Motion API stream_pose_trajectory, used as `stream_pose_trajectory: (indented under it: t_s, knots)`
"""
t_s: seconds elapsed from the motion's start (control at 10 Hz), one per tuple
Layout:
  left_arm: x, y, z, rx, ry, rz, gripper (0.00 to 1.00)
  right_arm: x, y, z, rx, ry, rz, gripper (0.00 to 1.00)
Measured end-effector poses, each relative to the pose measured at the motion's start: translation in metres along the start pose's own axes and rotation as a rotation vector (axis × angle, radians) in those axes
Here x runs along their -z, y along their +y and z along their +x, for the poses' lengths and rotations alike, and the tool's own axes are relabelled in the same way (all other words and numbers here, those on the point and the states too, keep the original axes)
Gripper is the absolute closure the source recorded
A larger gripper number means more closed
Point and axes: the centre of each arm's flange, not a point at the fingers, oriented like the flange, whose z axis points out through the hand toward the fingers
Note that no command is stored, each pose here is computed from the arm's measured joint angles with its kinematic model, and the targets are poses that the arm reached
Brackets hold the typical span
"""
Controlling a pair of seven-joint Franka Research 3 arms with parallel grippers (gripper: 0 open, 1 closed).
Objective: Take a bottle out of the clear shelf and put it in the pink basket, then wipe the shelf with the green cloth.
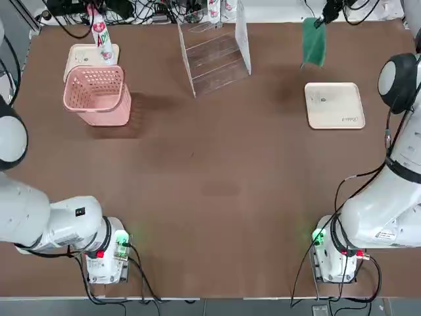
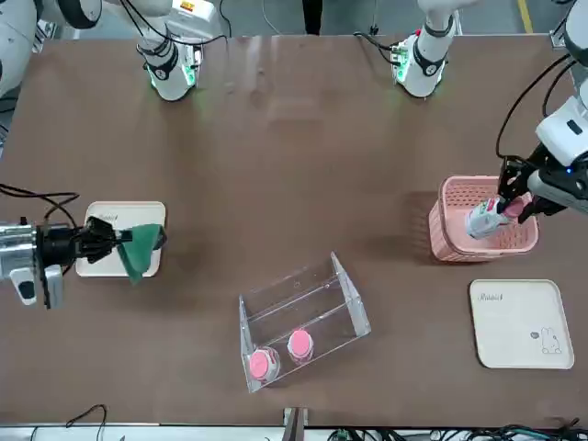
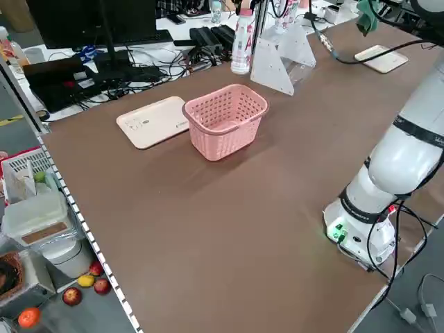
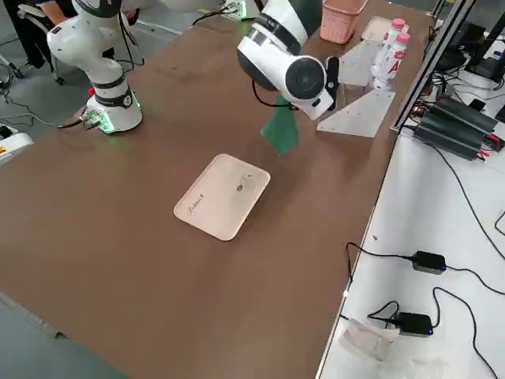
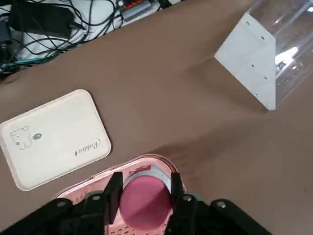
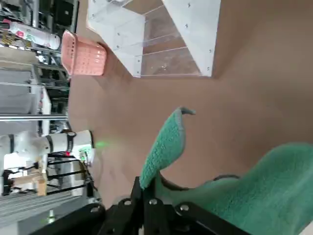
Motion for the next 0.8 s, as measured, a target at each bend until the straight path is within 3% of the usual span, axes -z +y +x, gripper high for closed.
stream_pose_trajectory:
  t_s: [0.4,0.8]
  knots:
    - [-0.014,-0.044,-0.031,-0.122,0.049,-0.077,0.56,0.013,0.001,0.014,0.102,-0.051,-0.264,0.97]
    - [-0.014,-0.076,-0.076,-0.326,0.055,-0.091,0.56,-0.022,-0.039,0.055,0.203,-0.092,-0.468,0.97]
